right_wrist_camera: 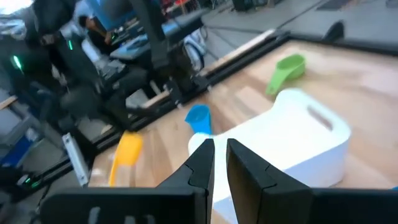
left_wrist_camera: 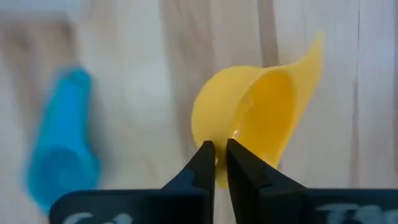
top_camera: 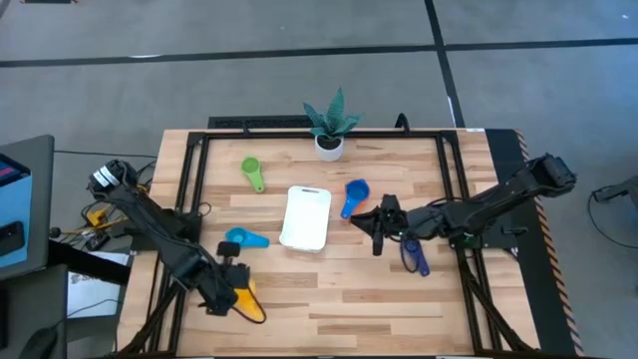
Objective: Nest measuring cups in basket
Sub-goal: Stack the yellow measuring cup on top of the blue measuring cup
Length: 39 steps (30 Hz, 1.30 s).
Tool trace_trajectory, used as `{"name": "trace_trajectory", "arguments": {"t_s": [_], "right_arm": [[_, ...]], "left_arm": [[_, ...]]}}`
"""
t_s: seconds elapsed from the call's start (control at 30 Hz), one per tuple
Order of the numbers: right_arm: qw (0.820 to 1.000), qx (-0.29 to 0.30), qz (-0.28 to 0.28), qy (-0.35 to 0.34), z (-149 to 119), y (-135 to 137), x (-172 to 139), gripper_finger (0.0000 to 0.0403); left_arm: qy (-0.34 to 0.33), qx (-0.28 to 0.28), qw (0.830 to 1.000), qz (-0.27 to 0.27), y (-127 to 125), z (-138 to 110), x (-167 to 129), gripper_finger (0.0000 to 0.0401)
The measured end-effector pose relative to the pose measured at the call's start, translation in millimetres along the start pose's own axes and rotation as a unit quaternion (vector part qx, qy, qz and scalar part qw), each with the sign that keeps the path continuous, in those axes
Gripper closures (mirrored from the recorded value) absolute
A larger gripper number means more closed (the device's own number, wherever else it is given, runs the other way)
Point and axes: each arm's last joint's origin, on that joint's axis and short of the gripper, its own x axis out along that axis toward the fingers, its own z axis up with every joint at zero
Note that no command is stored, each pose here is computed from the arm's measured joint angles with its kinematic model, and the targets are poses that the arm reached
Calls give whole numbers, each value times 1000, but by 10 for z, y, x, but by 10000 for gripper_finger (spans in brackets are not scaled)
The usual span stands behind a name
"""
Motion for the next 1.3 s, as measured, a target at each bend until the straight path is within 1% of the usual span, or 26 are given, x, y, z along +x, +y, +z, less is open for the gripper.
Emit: {"name": "trace_trajectory", "arguments": {"t_s": [0.1,0.23,0.37,0.5,0.63,0.73,0.83,0.93,1.0,1.17,1.3], "right_arm": [[1000,7,15,18,-75,6,60,335],[998,12,58,29,-151,71,106,331],[993,0,107,41,-223,179,113,314],[991,-26,125,50,-266,328,149,285],[989,-52,123,63,-312,410,256,248],[990,-62,103,78,-317,411,375,223],[989,-74,80,98,-287,412,459,209],[989,-79,67,108,-217,429,498,209],[988,-84,62,112,-194,426,513,219],[983,-86,105,121,-118,465,534,256],[982,-81,118,124,-86,455,556,272]], "left_arm": [[-55,16,998,36,75,246,-175,395],[-110,31,991,69,238,545,-360,391],[-139,28,986,89,474,764,-425,392],[-173,16,980,102,714,939,-435,392],[-209,6,974,88,922,1084,-445,392],[-231,4,970,77,1048,1158,-457,392],[-237,8,968,77,1141,1187,-461,392],[-234,16,969,82,1190,1191,-459,392],[-233,22,969,82,1211,1194,-458,391],[-231,27,968,90,1273,1199,-457,391],[-228,22,968,98,1339,1217,-430,391]]}}
